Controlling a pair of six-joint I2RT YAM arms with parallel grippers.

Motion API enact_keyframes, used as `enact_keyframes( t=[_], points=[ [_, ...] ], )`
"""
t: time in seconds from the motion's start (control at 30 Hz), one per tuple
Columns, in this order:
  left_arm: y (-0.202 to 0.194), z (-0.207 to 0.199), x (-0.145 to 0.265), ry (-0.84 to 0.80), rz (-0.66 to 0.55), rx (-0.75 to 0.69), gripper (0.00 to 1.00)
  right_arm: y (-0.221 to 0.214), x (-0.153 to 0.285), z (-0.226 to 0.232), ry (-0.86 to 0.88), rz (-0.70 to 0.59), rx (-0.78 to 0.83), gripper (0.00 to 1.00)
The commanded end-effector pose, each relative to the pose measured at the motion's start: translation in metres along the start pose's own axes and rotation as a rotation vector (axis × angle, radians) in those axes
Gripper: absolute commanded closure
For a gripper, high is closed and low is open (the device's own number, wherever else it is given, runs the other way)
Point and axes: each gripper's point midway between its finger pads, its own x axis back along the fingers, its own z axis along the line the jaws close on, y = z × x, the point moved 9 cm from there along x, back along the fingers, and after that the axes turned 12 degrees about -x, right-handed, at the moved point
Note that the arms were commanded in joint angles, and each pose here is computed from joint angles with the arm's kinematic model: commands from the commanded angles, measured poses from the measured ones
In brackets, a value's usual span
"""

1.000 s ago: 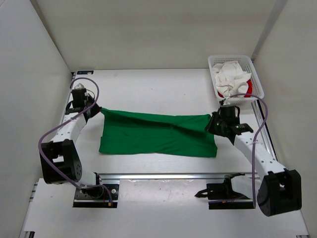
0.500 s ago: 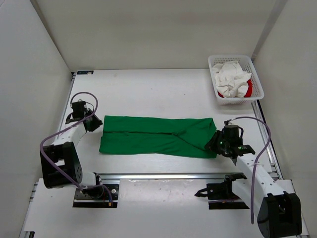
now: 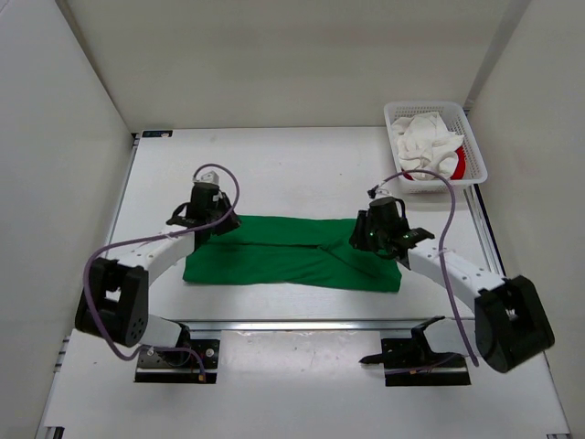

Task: Fold and stack the t-shirts
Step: Fold the other side of the tshirt into a rectangle

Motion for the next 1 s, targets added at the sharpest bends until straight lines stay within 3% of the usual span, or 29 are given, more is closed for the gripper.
enact_keyframes(
  t=[0.0,0.13,0.4,0.53,0.7,0.97],
  points=[
    [-0.014,-0.018,-0.009,-0.058,0.018,-0.015,0.66,0.024,-0.017,0.015,0.113,-0.084,0.055,0.80],
    [-0.030,-0.033,-0.012,-0.116,0.040,-0.026,0.67,0.033,-0.036,0.012,0.197,-0.057,0.030,0.70],
    [-0.047,-0.039,-0.011,-0.151,0.067,-0.036,0.68,0.016,-0.065,0.012,0.236,0.074,0.012,0.71],
    [-0.046,-0.041,-0.009,-0.159,0.059,-0.039,0.68,0.014,-0.069,0.013,0.262,0.094,0.016,0.79],
    [-0.045,-0.042,-0.008,-0.163,0.058,-0.039,0.69,0.001,-0.062,0.014,0.273,0.148,0.017,0.99],
    [-0.033,-0.051,-0.005,-0.188,0.025,-0.031,0.70,-0.048,-0.028,0.019,0.225,0.209,-0.003,1.00]
  ],
)
